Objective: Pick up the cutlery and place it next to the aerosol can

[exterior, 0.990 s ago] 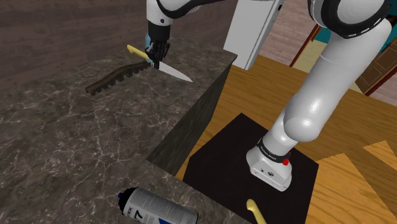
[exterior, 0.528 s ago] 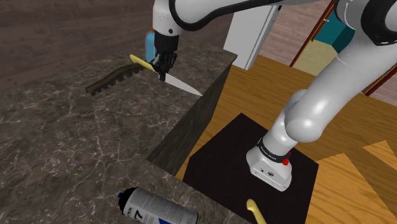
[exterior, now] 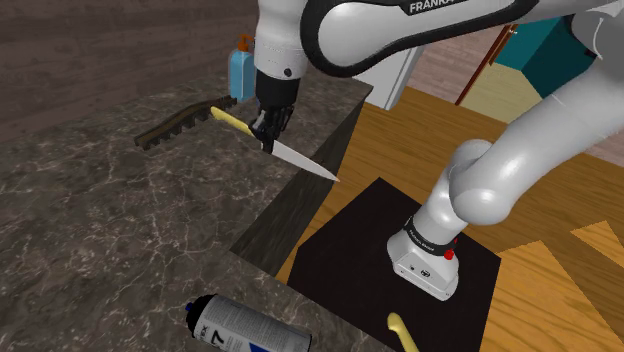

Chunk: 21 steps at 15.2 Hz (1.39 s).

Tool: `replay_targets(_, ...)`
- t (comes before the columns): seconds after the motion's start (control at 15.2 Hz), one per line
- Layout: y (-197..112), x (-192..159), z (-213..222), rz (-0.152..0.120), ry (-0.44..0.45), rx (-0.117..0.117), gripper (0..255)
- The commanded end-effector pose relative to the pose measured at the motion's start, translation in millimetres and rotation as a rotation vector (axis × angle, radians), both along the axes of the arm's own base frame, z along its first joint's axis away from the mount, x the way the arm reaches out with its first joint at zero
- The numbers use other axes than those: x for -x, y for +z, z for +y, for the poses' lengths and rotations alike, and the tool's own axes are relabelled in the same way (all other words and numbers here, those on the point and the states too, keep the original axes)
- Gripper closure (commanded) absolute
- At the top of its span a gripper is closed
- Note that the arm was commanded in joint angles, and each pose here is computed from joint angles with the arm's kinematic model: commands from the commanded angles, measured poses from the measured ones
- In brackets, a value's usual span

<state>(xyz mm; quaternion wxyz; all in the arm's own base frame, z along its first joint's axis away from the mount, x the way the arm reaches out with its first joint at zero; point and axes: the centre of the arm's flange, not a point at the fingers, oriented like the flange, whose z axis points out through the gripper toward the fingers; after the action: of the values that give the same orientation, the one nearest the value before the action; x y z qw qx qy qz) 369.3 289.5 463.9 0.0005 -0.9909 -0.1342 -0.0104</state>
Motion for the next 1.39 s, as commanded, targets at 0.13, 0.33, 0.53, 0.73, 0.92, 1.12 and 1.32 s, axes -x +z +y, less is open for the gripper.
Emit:
replay_targets(0.13,0.2,50.8,22.1,0.000,-0.001,0.000,255)
replay_targets(0.33,0.2,87.0,38.2,0.000,-0.001,0.000,255)
replay_targets(0.53,0.3,123.2,54.3,0.000,-0.001,0.000,255)
replay_targets(0.73,0.4,159.4,70.4,0.000,-0.001,0.000,255)
replay_targets(0.92,0.4,195.6,86.5,0.000,-0.001,0.000,255)
replay_targets(1.12,0.5,231.7,102.6,0.000,-0.001,0.000,255)
replay_targets(1.32,0.5,267.9,118.7,0.000,-0.001,0.000,255)
